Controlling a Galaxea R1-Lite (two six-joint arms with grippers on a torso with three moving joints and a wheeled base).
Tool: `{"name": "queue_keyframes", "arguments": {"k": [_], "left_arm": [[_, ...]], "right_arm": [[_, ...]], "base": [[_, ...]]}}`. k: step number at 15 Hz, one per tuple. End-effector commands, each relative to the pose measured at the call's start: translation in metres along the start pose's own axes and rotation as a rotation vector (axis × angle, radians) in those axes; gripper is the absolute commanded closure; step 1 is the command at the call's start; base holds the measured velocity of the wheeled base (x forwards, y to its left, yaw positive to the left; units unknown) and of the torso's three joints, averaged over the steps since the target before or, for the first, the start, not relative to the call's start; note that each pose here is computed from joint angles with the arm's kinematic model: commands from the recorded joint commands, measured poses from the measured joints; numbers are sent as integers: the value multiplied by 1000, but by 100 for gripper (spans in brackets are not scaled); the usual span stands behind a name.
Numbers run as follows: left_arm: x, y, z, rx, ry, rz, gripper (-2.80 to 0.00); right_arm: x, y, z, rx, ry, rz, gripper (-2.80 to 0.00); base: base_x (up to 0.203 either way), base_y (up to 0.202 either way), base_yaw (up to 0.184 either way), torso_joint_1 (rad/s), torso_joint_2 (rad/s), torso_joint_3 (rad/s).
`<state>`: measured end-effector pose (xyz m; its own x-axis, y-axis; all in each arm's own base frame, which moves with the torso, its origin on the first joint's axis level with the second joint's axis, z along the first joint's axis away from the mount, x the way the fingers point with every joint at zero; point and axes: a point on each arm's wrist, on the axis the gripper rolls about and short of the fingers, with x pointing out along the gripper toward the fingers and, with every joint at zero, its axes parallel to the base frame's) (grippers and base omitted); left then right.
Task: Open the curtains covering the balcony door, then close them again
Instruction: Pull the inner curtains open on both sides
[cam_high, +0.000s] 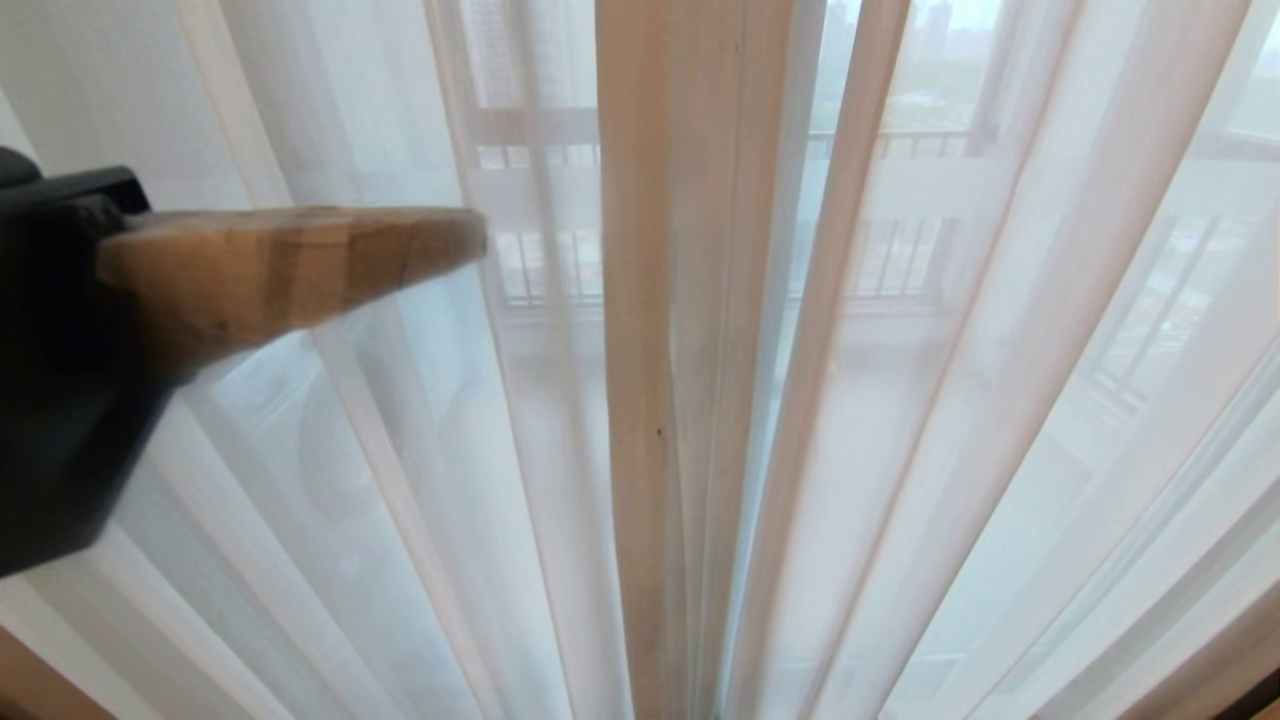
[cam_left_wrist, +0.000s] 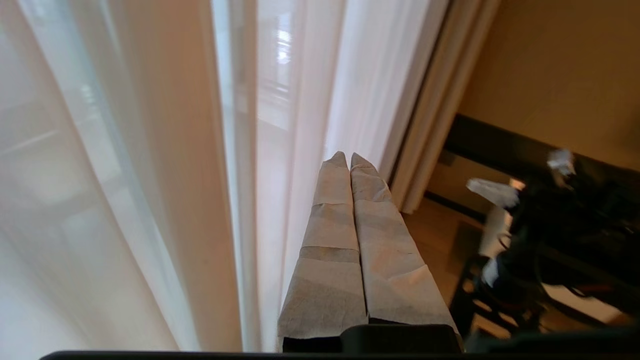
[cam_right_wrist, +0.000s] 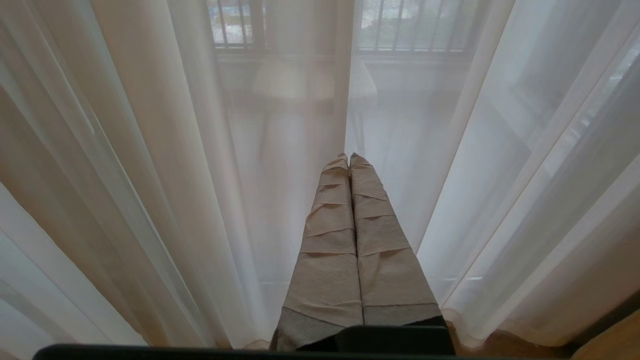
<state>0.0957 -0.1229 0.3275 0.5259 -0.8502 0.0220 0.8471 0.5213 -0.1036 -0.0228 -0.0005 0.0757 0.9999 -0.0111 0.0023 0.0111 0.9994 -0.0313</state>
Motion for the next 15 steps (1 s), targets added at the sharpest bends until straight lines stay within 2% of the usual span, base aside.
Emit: {"name": "queue_keyframes", "arguments": {"k": [1,6,9,14,15], "left_arm": [[17,-1,-5,-2,25,13,0],[16,-2,-11,19,15,95,0],[17,-7,-13,20,-24,110,0],[20,-18,-15,19,-20,138,0],[20,-18,-15,19,-21,136,-69]], "right_arm": [[0,0,0,-1,1,0,0],[0,0,0,-1,1,0,0],[0,0,0,-1,0,0,0],[0,0,0,-1,-1,0,0],[0,0,0,-1,-1,0,0]], "base": [[0,0,0,0,0,0],[0,0,0,0,0,0],[0,0,0,0,0,0],[0,0,0,0,0,0],[0,0,0,0,0,0]]}}
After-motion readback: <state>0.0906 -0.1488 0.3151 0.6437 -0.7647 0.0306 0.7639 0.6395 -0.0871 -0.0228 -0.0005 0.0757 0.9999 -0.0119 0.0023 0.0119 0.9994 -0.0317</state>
